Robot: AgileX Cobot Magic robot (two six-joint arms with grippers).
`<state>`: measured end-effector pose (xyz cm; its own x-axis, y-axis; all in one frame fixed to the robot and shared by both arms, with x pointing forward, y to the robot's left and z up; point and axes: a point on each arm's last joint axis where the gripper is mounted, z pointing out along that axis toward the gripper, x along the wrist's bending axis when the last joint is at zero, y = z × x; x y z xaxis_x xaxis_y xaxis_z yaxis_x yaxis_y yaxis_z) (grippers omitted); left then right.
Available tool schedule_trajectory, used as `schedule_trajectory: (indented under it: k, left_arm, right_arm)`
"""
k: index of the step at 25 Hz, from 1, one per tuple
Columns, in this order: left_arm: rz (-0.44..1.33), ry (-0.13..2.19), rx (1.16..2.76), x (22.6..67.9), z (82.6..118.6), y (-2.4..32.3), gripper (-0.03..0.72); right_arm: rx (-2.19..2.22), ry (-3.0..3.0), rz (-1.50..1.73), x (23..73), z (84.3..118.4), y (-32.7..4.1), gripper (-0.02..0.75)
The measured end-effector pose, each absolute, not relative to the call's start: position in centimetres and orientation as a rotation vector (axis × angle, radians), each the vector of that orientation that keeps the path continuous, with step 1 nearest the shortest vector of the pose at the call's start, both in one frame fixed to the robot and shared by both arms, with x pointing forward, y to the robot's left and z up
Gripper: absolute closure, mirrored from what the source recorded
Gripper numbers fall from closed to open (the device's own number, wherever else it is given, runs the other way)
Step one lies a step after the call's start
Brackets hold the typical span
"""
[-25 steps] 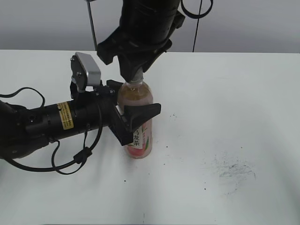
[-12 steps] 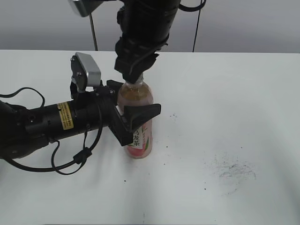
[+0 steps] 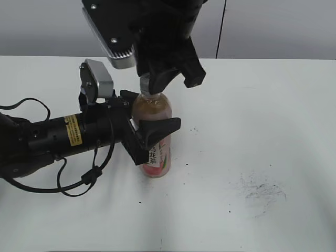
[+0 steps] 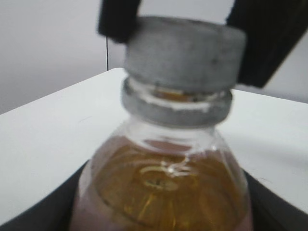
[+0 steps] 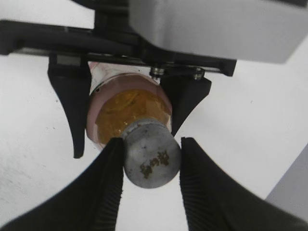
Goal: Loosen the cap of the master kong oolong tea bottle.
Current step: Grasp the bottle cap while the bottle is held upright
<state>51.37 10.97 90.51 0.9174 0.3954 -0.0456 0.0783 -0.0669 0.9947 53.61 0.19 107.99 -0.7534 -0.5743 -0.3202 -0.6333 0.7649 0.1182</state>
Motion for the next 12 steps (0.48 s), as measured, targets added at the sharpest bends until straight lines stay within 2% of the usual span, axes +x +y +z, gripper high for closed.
schedule_trajectory:
  k: [12]
  left_arm:
    - [0.271, 0.374, 1.627, 51.39, 90.51, 10.98, 0.244]
  right_arm:
    - [-1.885, 2.068, 0.14, 53.61, 108.07, 0.2, 0.467]
